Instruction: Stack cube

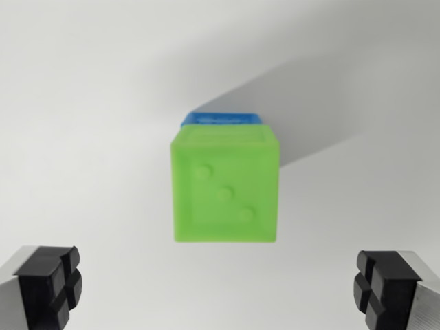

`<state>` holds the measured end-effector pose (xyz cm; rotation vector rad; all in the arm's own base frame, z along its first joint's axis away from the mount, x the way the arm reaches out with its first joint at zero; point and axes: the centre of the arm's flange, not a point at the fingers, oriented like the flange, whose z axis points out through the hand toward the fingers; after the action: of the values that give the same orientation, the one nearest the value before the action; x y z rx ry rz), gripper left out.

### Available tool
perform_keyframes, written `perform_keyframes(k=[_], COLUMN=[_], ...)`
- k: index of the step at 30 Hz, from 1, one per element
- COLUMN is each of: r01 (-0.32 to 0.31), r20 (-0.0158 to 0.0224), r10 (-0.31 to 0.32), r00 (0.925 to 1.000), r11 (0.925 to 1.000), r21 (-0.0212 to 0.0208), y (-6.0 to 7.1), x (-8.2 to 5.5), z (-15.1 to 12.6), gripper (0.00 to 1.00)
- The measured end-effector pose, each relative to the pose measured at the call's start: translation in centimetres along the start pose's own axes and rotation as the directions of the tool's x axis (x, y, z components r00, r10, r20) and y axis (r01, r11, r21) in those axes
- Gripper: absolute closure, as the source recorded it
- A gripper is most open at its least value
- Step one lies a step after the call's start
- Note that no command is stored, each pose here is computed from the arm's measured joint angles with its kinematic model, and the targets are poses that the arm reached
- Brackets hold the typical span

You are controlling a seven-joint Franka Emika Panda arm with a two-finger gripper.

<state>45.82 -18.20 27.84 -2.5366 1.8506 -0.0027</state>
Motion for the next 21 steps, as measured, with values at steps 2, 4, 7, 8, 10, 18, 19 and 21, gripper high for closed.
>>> perform_keyframes(k=[2,4,7,8,10,18,19,21], r01=[0.0,0.001,0.001,0.0,0.0,-0.001,-0.001,-0.002], r20=[0.0005,0.0004,0.0003,0.0005,0.0004,0.0012,0.0015,0.0016], r10=[0.0,-0.001,-0.001,0.0,0.0,0.001,0.001,0.002], r00=[1.0,1.0,1.0,1.0,1.0,1.0,1.0,1.0], r11=[1.0,1.0,1.0,1.0,1.0,1.0,1.0,1.0], r21=[-0.0003,-0.0005,0.0002,0.0006,0.0012,0.0021,0.0021,0.0026], y=[0.0,0.0,0.0,0.0,0.0,0.0,0.0,0.0], x=[0.0,0.0,0.0,0.0,0.0,0.0,0.0,0.1], z=[-0.8,-1.5,-2.9,-3.3,-4.3,-7.6,-8.1,-9.0], gripper=[0.0,0.0,0.0,0.0,0.0,0.0,0.0,0.0])
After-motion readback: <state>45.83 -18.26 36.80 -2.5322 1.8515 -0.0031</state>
